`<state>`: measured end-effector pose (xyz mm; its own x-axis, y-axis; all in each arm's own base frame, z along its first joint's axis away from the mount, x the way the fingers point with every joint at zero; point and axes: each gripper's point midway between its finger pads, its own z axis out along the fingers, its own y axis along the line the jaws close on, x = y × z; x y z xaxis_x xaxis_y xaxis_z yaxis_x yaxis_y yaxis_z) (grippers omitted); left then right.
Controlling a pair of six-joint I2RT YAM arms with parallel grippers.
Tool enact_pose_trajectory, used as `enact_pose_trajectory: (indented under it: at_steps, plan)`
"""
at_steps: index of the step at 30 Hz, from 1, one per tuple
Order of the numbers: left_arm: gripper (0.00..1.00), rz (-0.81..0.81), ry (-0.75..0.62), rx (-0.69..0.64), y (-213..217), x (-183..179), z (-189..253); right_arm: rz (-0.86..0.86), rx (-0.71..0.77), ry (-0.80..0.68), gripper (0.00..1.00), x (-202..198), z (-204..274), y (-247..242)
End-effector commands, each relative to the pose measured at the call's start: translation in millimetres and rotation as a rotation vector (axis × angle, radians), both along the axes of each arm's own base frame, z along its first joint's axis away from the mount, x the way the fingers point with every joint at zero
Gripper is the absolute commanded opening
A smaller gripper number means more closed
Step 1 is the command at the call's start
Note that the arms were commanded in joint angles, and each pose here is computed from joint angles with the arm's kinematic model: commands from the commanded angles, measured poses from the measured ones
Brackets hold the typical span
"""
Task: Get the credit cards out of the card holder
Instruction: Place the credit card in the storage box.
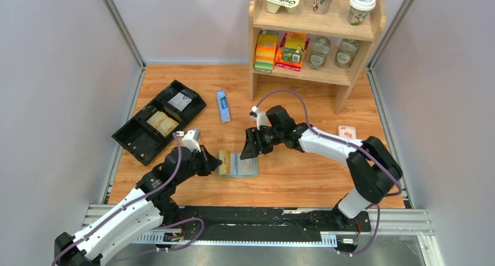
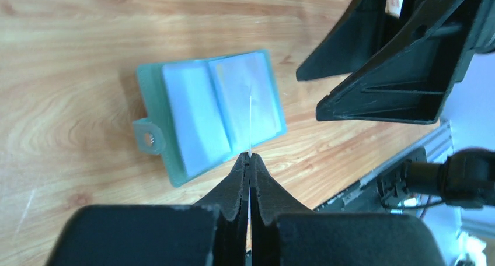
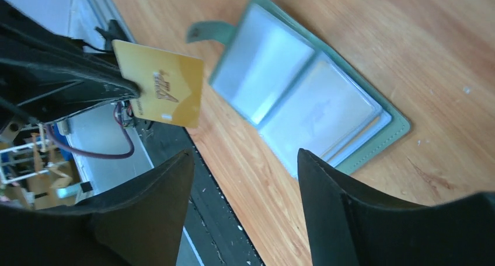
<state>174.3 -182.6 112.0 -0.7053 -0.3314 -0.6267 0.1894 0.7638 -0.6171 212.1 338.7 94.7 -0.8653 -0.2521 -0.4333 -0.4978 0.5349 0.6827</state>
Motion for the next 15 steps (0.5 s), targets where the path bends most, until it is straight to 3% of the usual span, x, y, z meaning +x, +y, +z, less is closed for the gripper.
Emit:
enact_pose_trajectory:
  at_steps: [1, 8, 15]
  plan:
    - [0.0, -0.216, -0.136, 0.1, -10.8, -6.3, 43.0, 0.087, 0.107, -0.239, 0.7, 5.2, 71.1, 0.3]
    - [0.0, -0.511, -0.275, 0.138, -30.9, -25.3, 85.8, 0.231, 0.276, -0.442, 0.76, -22.1, 136.8, -4.9]
    - [0.0, -0.741, -0.33, 0.12, -47.3, -45.7, 114.2, 0.353, 0.336, -0.54, 0.77, -41.2, 159.4, -0.3]
